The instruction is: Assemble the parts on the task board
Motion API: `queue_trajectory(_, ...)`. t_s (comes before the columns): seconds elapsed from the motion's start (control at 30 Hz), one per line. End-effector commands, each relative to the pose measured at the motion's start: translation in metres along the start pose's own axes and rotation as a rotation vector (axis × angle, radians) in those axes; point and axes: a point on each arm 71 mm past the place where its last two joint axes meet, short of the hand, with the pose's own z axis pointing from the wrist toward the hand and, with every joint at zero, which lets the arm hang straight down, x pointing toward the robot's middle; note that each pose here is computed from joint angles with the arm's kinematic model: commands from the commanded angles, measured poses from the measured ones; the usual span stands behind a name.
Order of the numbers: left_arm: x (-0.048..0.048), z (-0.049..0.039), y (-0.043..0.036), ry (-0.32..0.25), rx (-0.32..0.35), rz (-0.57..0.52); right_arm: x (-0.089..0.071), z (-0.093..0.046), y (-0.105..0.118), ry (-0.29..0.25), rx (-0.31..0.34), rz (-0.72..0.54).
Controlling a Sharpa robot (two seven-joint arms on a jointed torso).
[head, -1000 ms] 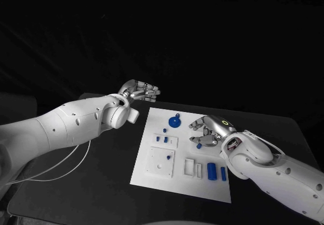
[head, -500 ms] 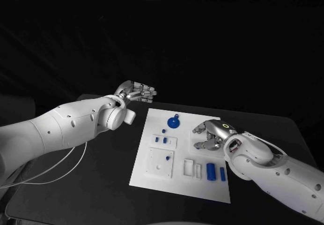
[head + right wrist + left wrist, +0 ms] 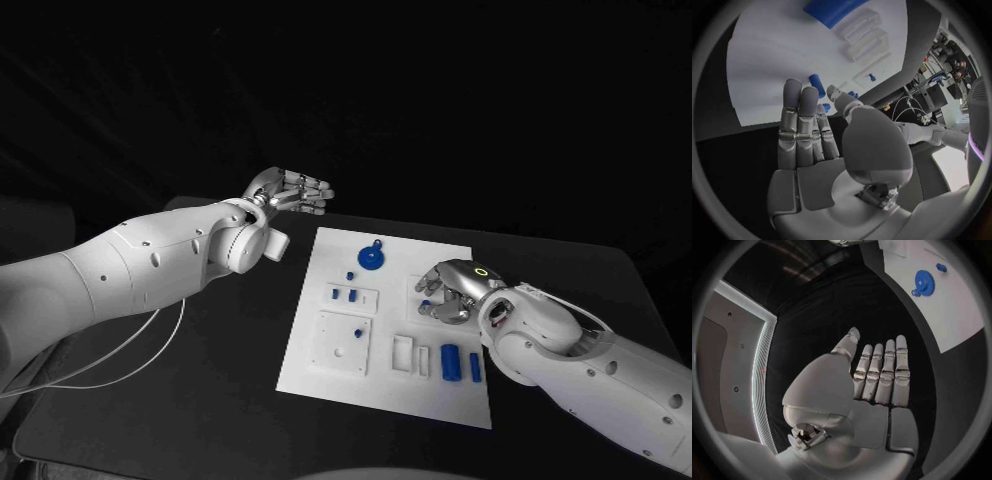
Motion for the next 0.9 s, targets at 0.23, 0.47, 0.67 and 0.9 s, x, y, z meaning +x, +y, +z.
queue_trajectory(0.23, -0.0005, 0.0000, -0.0012, 0.001, 0.013, -0.007, 0.008, 0.000, 0.001, 0.036, 0.007, -0.016)
queue_trajectory(0.47, -0.0006, 0.0002, -0.0009, 0.001, 0.010, -0.010, 0.013, 0.001, 0.002, 0.055, 0.008, -0.017)
queue_trajectory(0.67, -0.0007, 0.0004, -0.0008, 0.001, 0.010, -0.011, 0.015, 0.001, 0.002, 0.066, 0.008, -0.021)
queue_trajectory(0.9, -0.0009, 0.0005, -0.0008, 0.000, 0.009, -0.011, 0.014, 0.001, 0.003, 0.036, 0.015, -0.020)
